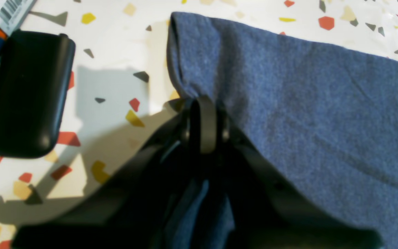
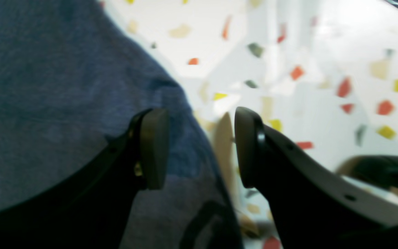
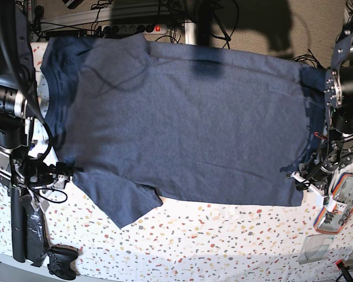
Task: Fold the T-shirt properly
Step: 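Slide the right gripper along the shirt edge toward the sleeve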
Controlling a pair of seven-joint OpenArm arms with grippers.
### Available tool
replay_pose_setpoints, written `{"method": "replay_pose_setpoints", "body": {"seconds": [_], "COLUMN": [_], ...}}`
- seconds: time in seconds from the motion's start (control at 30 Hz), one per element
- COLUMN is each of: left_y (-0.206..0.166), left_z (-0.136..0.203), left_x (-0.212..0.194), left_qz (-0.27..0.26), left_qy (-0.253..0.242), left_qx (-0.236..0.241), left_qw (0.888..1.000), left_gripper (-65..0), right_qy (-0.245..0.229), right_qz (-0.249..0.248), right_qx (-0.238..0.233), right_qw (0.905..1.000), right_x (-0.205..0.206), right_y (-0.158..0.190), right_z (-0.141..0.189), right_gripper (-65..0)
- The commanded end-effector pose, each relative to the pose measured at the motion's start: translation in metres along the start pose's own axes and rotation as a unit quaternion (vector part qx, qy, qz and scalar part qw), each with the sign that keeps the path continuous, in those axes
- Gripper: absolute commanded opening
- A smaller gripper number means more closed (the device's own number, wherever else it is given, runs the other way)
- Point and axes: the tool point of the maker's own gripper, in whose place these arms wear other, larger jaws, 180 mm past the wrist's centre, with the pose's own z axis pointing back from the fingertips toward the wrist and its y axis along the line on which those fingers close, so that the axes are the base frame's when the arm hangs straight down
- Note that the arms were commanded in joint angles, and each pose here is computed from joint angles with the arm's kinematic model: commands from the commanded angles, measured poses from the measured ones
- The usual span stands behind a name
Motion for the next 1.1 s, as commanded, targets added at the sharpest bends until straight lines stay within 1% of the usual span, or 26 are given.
{"method": "replay_pose_setpoints", "body": {"seconds": [0.0, 0.1, 0.17, 0.23, 0.33, 0.4, 0.5, 0.53, 0.7, 0.73, 0.77, 0.8, 0.87, 0.97, 1.07], "left_y": [0.002, 0.002, 0.002, 0.002, 0.002, 0.002, 0.002, 0.002, -0.001, -0.002, -0.002, -0.003, -0.005, -0.005, -0.005], "left_z": [0.001, 0.001, 0.001, 0.001, 0.001, 0.001, 0.001, 0.001, 0.001, 0.000, 0.001, 0.001, 0.001, 0.002, 0.003], "left_x": [0.007, 0.006, 0.006, 0.007, 0.007, 0.007, 0.010, 0.012, 0.034, 0.038, 0.043, 0.049, 0.057, 0.064, 0.066], "left_qz": [-0.010, -0.010, -0.010, -0.010, -0.010, -0.010, -0.010, -0.009, 0.000, -0.001, -0.002, -0.003, -0.005, -0.006, 0.010], "left_qy": [0.007, 0.007, 0.007, 0.007, 0.006, 0.005, 0.001, 0.000, -0.020, -0.019, -0.019, -0.019, -0.014, -0.012, -0.014], "left_qx": [0.001, 0.001, 0.001, 0.001, 0.001, 0.001, 0.001, 0.001, -0.003, -0.003, -0.004, -0.005, -0.006, -0.005, -0.008], "left_qw": [1.000, 1.000, 1.000, 1.000, 1.000, 1.000, 1.000, 1.000, 1.000, 1.000, 1.000, 1.000, 1.000, 1.000, 1.000], "left_gripper": [-65.0, -65.0, -65.0, -65.0, -65.0, -65.0, -65.0, -65.0, -65.0, -65.0, -65.0, -65.0, -65.0, -65.0, -65.0], "right_qy": [-0.033, -0.022, -0.010, 0.002, 0.009, 0.001, -0.022, -0.028, -0.054, -0.060, -0.067, -0.074, -0.082, -0.084, -0.090], "right_qz": [0.006, 0.004, -0.001, 0.004, 0.005, 0.004, 0.004, 0.005, 0.011, 0.021, 0.038, 0.047, 0.051, 0.061, 0.069], "right_qx": [0.005, 0.007, -0.003, -0.012, -0.026, -0.029, -0.030, -0.030, -0.022, -0.009, 0.015, 0.025, 0.025, 0.021, 0.019], "right_qw": [0.9994, 0.9997, 0.9999, 0.9999, 0.9996, 0.9996, 0.9993, 0.9992, 0.9982, 0.9979, 0.9969, 0.9958, 0.9950, 0.9944, 0.9933], "right_x": [0.027, 0.015, 0.004, -0.009, -0.019, -0.016, -0.006, -0.003, 0.018, 0.024, 0.031, 0.039, 0.049, 0.055, 0.057], "right_y": [0.000, 0.005, 0.005, 0.003, -0.002, -0.005, -0.007, -0.007, -0.002, 0.003, 0.013, 0.018, 0.019, 0.019, 0.020], "right_z": [0.010, 0.003, -0.003, -0.008, -0.011, -0.010, -0.008, -0.007, -0.003, -0.001, 0.002, 0.005, 0.009, 0.013, 0.015], "right_gripper": [-34.4, -34.4, -34.5, -37.5, -43.5, -50.4, -63.8, -65.0, -65.0, -65.0, -65.0, -65.0, -65.0, -65.0, -65.0]}}
